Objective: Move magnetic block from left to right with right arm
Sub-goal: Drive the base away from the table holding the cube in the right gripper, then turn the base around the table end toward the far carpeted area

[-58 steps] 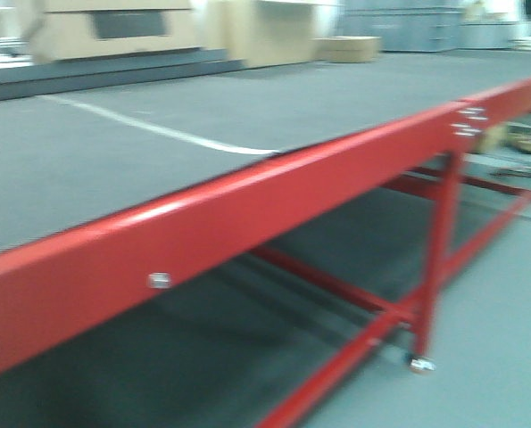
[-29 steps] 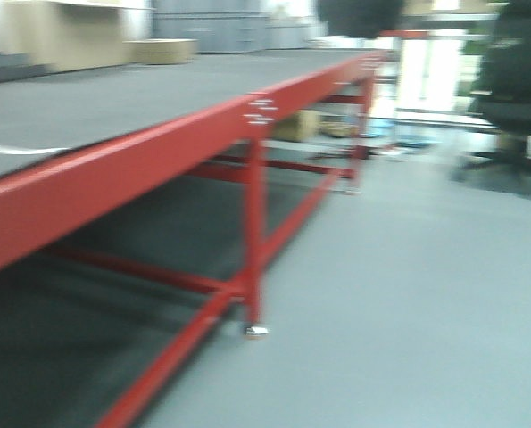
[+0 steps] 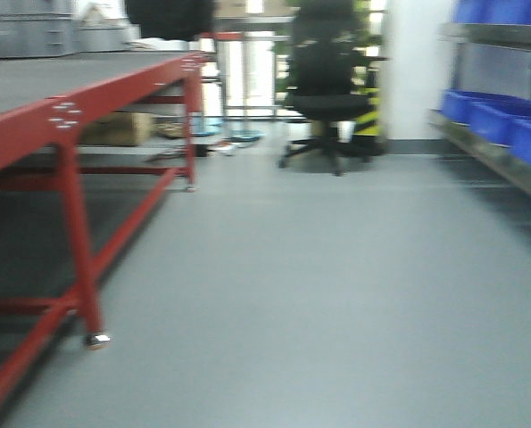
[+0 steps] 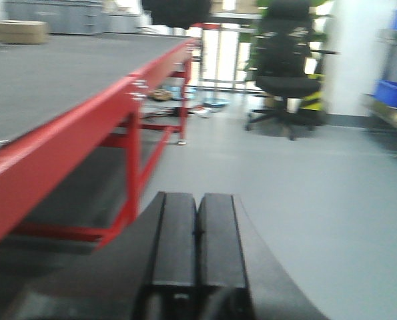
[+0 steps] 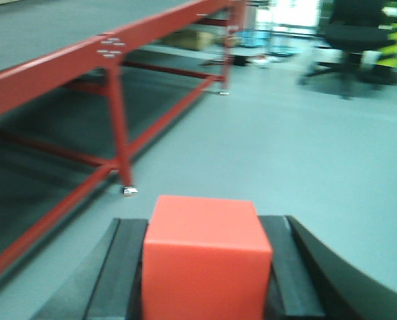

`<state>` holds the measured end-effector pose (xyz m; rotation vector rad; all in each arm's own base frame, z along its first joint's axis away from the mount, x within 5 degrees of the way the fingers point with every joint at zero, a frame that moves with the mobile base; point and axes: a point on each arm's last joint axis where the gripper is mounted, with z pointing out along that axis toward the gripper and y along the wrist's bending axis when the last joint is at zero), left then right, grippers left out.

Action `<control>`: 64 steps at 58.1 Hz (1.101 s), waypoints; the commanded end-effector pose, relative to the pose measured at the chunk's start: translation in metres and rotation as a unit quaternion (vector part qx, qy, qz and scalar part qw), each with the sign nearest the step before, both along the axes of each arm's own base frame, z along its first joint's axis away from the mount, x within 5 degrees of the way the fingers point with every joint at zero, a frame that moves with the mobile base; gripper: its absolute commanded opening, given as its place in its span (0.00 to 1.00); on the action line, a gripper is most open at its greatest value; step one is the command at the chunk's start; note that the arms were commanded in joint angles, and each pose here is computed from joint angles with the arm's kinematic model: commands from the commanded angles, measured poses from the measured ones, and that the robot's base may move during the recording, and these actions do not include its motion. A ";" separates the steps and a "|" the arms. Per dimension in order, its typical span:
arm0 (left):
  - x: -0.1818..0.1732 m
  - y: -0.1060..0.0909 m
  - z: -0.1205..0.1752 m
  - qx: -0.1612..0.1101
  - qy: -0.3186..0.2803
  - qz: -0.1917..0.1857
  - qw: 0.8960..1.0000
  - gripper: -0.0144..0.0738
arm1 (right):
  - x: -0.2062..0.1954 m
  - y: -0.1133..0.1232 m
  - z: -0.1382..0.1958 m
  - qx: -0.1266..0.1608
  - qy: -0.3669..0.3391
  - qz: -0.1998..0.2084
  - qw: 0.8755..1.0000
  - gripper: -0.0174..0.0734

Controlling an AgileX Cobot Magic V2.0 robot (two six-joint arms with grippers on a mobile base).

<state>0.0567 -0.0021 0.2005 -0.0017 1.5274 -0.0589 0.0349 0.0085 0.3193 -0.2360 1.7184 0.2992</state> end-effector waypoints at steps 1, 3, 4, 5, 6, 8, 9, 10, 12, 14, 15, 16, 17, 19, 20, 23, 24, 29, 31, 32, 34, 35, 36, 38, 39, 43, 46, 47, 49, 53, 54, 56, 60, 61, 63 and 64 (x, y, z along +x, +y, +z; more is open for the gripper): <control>-0.001 0.000 0.005 -0.008 -0.042 -0.005 0.999 0.02 | 0.001 0.001 0.016 0.008 -0.052 0.000 0.999 0.46; -0.001 0.000 0.005 -0.008 -0.042 -0.006 0.999 0.02 | 0.001 0.001 0.016 0.008 -0.052 0.000 0.999 0.46; -0.001 0.000 0.005 -0.008 -0.042 -0.006 0.999 0.02 | 0.001 0.001 0.016 0.008 -0.052 0.000 0.999 0.46; -0.001 0.000 0.005 -0.008 -0.042 -0.006 0.999 0.02 | 0.001 0.001 0.016 0.008 -0.051 0.000 0.999 0.46; -0.001 0.000 0.005 -0.008 -0.042 -0.006 0.999 0.02 | 0.001 0.001 0.015 0.007 -0.051 0.000 0.999 0.46; -0.001 0.000 0.005 -0.008 -0.042 -0.006 0.999 0.02 | 0.001 0.001 0.015 0.007 -0.050 0.000 0.999 0.46; -0.001 0.000 0.005 -0.008 -0.042 -0.006 0.999 0.02 | 0.001 0.001 0.015 0.007 -0.050 0.000 0.999 0.46; -0.001 0.000 0.005 -0.008 -0.042 -0.006 0.999 0.02 | 0.001 0.000 0.015 0.007 -0.050 0.000 0.999 0.46; -0.001 0.000 0.005 -0.008 -0.042 -0.006 0.999 0.02 | 0.001 0.001 0.015 0.007 -0.051 0.000 0.999 0.46; -0.001 0.000 0.005 -0.008 -0.042 -0.007 0.999 0.02 | 0.001 0.001 0.015 0.007 -0.049 0.000 0.999 0.46; -0.001 0.000 0.005 -0.008 -0.042 -0.007 0.999 0.02 | 0.002 0.001 0.015 0.007 -0.049 0.000 0.999 0.46; -0.001 -0.001 0.005 -0.008 -0.042 -0.008 0.999 0.02 | 0.002 0.001 0.015 0.007 -0.049 0.000 0.999 0.46; -0.001 0.000 0.005 -0.008 -0.042 -0.008 0.999 0.02 | 0.002 0.001 0.015 0.007 -0.049 0.000 0.999 0.46; -0.001 0.000 0.005 -0.008 -0.042 -0.008 0.999 0.02 | 0.002 0.001 0.015 0.006 -0.048 0.000 0.999 0.46; -0.001 0.000 0.005 -0.008 -0.042 -0.008 0.999 0.02 | 0.002 0.001 0.015 0.006 -0.048 0.000 0.999 0.46; -0.001 0.000 0.005 -0.008 -0.042 -0.008 0.999 0.02 | 0.002 0.001 0.015 0.006 -0.048 0.000 0.999 0.46; -0.001 0.000 0.005 -0.008 -0.042 -0.008 0.999 0.02 | 0.002 0.001 0.015 0.006 -0.048 0.000 0.999 0.46; -0.001 0.000 0.005 -0.008 -0.042 -0.007 0.999 0.02 | 0.002 0.001 0.015 0.006 -0.048 0.000 0.999 0.46; -0.001 0.000 0.005 -0.008 -0.042 -0.007 0.999 0.02 | 0.002 0.001 0.015 0.006 -0.048 0.000 0.999 0.46; -0.001 0.000 0.005 -0.008 -0.042 -0.007 0.999 0.02 | 0.002 0.001 0.015 0.006 -0.048 0.000 0.999 0.46; -0.001 0.000 0.005 -0.008 -0.042 -0.007 0.999 0.02 | 0.002 0.001 0.015 0.006 -0.048 0.000 0.999 0.46; -0.001 0.000 0.005 -0.008 -0.042 -0.007 0.999 0.02 | 0.002 0.001 0.015 0.006 -0.048 0.000 0.999 0.46; -0.001 0.000 0.005 -0.008 -0.042 -0.007 0.999 0.02 | 0.002 0.001 0.015 0.006 -0.048 0.000 0.999 0.46; -0.001 0.000 0.005 -0.008 -0.042 -0.007 0.999 0.02 | 0.002 0.001 0.015 0.006 -0.048 0.000 0.999 0.46; -0.001 0.000 0.005 -0.008 -0.042 -0.007 0.999 0.02 | 0.002 0.001 0.015 0.006 -0.048 0.000 0.999 0.46; -0.001 0.000 0.005 -0.008 -0.042 -0.007 0.999 0.02 | 0.002 0.001 0.015 0.006 -0.048 0.000 0.999 0.46; -0.001 0.000 0.005 -0.008 -0.042 -0.007 0.999 0.02 | 0.002 0.001 0.015 0.006 -0.048 0.000 0.999 0.46; -0.001 0.000 0.005 -0.008 -0.042 -0.007 0.999 0.02 | 0.002 0.001 0.015 0.006 -0.048 0.000 0.999 0.46; -0.001 0.000 0.005 -0.008 -0.042 -0.007 0.999 0.02 | 0.002 0.001 0.015 0.006 -0.048 0.000 0.999 0.46; -0.001 0.000 0.005 -0.008 -0.042 -0.007 0.999 0.02 | 0.002 0.001 0.015 0.006 -0.048 0.000 0.999 0.46; -0.001 0.000 0.005 -0.008 -0.042 -0.007 0.999 0.02 | 0.002 0.001 0.015 0.006 -0.048 0.000 0.999 0.46; -0.001 0.000 0.005 -0.008 -0.042 -0.007 0.999 0.02 | 0.002 0.001 0.015 0.006 -0.048 0.000 0.999 0.46; -0.001 0.000 0.005 -0.008 -0.042 -0.007 0.999 0.02 | 0.002 0.001 0.015 0.006 -0.048 0.000 0.999 0.46; -0.001 0.000 0.005 -0.008 -0.042 -0.007 0.999 0.02 | 0.002 0.001 0.015 0.006 -0.048 0.000 0.999 0.46; -0.001 0.000 0.005 -0.008 -0.042 -0.007 0.999 0.02 | 0.002 0.001 0.015 0.006 -0.048 0.000 0.999 0.46; -0.001 0.000 0.005 -0.008 -0.042 -0.007 0.999 0.02 | 0.002 0.001 0.015 0.006 -0.048 0.000 0.999 0.46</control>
